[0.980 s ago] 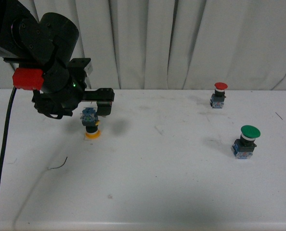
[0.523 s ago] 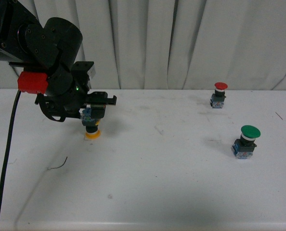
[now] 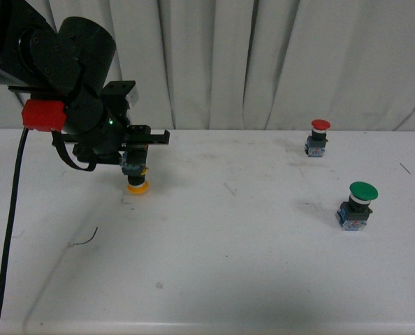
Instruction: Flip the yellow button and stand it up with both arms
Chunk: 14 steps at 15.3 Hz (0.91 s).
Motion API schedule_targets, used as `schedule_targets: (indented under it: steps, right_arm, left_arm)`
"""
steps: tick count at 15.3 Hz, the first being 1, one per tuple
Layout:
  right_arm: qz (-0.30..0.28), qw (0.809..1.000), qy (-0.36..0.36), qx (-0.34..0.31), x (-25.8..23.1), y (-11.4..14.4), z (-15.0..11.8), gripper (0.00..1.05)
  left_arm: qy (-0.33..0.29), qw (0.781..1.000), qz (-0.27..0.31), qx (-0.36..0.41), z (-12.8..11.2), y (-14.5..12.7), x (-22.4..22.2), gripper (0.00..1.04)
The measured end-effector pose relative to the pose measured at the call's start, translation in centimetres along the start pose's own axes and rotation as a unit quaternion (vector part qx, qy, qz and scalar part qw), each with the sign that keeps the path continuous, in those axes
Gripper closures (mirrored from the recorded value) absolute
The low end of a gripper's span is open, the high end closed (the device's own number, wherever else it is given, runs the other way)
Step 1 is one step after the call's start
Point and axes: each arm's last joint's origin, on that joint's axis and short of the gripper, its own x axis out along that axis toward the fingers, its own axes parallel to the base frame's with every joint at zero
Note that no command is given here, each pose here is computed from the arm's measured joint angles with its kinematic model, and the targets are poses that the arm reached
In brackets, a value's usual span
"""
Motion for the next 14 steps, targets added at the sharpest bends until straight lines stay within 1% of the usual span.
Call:
schedule_targets:
  steps: [2, 3, 4, 6, 8, 10, 11, 14]
  right_arm:
    - [0.000, 1.000, 0.000, 0.000, 0.0, 0.0, 0.0, 0.06]
    - [0.000, 1.000, 0.000, 0.000, 0.0, 0.0, 0.0, 0.06]
    - [0.000, 1.000, 0.000, 0.000, 0.0, 0.0, 0.0, 0.06]
    - [0.000, 1.000, 0.000, 0.000, 0.0, 0.0, 0.0, 0.06]
    - [0.000, 1.000, 0.000, 0.000, 0.0, 0.0, 0.0, 0.06]
    - [0.000, 1.000, 0.000, 0.000, 0.0, 0.0, 0.0, 0.06]
    - [0.000, 1.000, 0.000, 0.000, 0.0, 0.0, 0.0, 0.06]
    - [0.000, 1.000, 0.000, 0.000, 0.0, 0.0, 0.0, 0.06]
  left_arm:
    - [-0.047, 0.997, -0.057, -0.015, 0.3, -0.5, -2.9, 0.69]
    - [-0.088, 0.991, -0.099, -0.026, 0.7, -0.9, -5.3, 0.69]
    - [-0.132, 0.979, -0.150, -0.039, 1.1, -1.4, -8.0, 0.69]
    - [-0.224, 0.937, -0.260, -0.059, 0.9, -2.0, -13.8, 0.69]
    - [-0.285, 0.885, -0.360, -0.073, -1.2, -2.7, -17.8, 0.69]
    - [-0.320, 0.847, -0.418, -0.074, -3.1, -3.7, -18.9, 0.69]
    - [-0.325, 0.833, -0.440, -0.086, -4.0, -4.2, -18.6, 0.69]
    - [-0.331, 0.798, -0.488, -0.121, -4.5, -5.7, -16.6, 0.69]
